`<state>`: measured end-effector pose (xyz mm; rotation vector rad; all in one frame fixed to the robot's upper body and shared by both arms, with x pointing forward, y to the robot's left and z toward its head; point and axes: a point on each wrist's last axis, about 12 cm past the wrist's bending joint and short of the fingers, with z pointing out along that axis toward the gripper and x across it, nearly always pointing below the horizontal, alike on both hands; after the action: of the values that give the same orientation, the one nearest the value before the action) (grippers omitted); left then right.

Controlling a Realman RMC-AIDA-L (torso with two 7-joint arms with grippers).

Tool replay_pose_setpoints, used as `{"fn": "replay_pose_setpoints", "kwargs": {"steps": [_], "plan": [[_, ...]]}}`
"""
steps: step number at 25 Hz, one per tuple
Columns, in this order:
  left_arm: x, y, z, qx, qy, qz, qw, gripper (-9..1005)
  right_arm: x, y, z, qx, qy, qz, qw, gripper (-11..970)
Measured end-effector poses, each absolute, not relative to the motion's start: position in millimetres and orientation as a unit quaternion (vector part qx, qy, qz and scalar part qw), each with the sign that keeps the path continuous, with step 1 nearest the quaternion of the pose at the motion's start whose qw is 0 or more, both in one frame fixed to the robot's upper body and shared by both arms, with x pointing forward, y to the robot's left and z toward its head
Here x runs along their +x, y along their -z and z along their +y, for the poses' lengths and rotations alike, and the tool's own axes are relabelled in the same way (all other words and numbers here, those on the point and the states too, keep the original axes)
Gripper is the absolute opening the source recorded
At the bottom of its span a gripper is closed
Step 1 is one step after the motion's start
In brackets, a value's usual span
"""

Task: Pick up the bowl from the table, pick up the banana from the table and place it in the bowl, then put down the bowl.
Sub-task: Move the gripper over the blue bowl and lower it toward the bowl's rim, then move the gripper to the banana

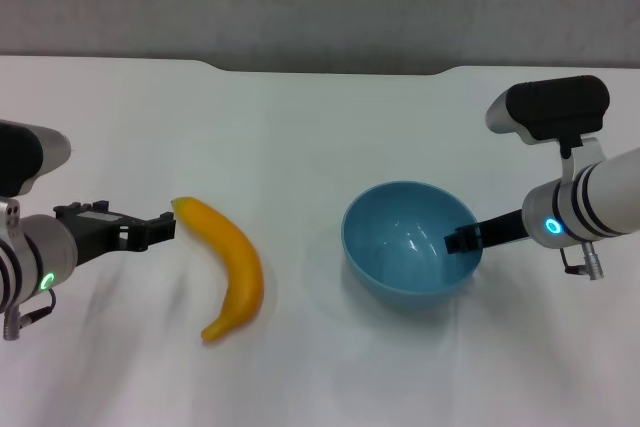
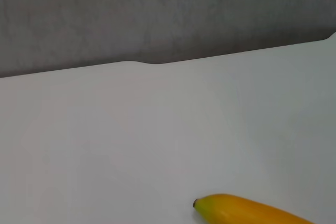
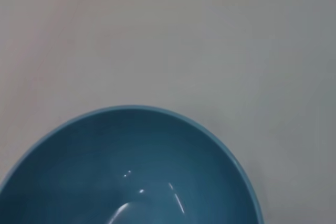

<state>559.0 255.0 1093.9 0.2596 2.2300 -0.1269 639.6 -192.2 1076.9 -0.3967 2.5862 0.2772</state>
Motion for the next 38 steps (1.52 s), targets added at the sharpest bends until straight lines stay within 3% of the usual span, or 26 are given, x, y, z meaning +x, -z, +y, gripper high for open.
{"fn": "replay_pose_setpoints", "kwargs": {"steps": [4,15,28,34,38], "plan": [[559,-1093,255,0.105,0.051,0.895,0.431,907,639,-1075,-193,-0.149,-0.099,0.95,0.257,427],[559,-1093,255,0.104,0.051,0.895,0.432,906,636,-1070,-197,-0.148,-0.096,0.947,0.27,242],[558,-1091,254,0.105,0.052,0.894,0.433,906,627,-1061,-208,-0.109,-0.118,0.937,0.31,151],[557,-1090,255,0.103,0.052,0.894,0.432,906,626,-1061,-213,-0.106,-0.126,0.934,0.318,35],[557,-1091,254,0.104,0.052,0.894,0.433,906,627,-1062,-211,-0.111,-0.125,0.934,0.317,35]]}}
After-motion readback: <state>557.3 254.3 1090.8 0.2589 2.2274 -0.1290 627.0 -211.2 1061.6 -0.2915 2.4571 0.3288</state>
